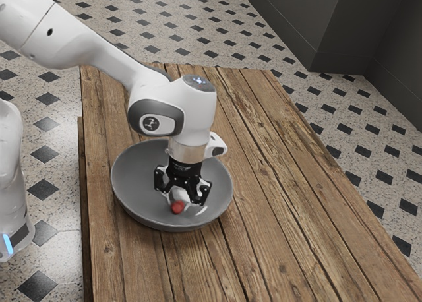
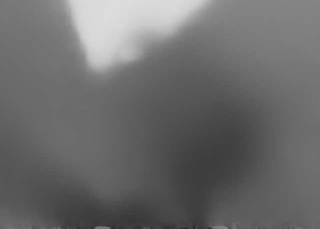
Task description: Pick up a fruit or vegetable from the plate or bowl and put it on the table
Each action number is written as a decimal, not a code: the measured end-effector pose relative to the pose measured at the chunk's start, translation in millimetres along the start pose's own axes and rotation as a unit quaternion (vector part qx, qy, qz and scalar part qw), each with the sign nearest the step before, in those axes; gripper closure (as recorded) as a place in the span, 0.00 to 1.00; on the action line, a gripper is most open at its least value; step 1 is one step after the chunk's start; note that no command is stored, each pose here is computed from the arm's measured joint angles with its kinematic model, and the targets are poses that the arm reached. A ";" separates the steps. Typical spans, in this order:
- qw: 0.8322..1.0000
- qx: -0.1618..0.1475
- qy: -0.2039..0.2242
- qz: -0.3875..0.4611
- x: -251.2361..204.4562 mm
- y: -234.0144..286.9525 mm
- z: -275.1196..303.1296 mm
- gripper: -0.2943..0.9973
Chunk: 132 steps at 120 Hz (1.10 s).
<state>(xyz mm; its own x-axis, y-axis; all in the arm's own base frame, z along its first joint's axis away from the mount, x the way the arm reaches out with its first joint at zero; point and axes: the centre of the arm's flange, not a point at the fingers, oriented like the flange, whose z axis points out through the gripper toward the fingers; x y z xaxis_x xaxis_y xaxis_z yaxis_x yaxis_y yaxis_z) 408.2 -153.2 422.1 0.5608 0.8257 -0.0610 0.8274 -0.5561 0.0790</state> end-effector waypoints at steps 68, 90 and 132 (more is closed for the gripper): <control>0.996 -0.048 0.072 0.037 -5.2 27.9 -58.6 0.64; 0.980 -0.093 0.140 0.110 -4.3 119.0 -119.6 0.64; 0.971 -0.090 0.148 0.163 1.3 205.8 -80.4 0.49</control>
<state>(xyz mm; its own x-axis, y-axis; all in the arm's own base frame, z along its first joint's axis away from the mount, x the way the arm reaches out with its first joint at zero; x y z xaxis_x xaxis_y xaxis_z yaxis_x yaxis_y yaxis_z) 576.6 -259.0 518.3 0.7369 0.6140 0.2827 0.5730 -0.7893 0.2206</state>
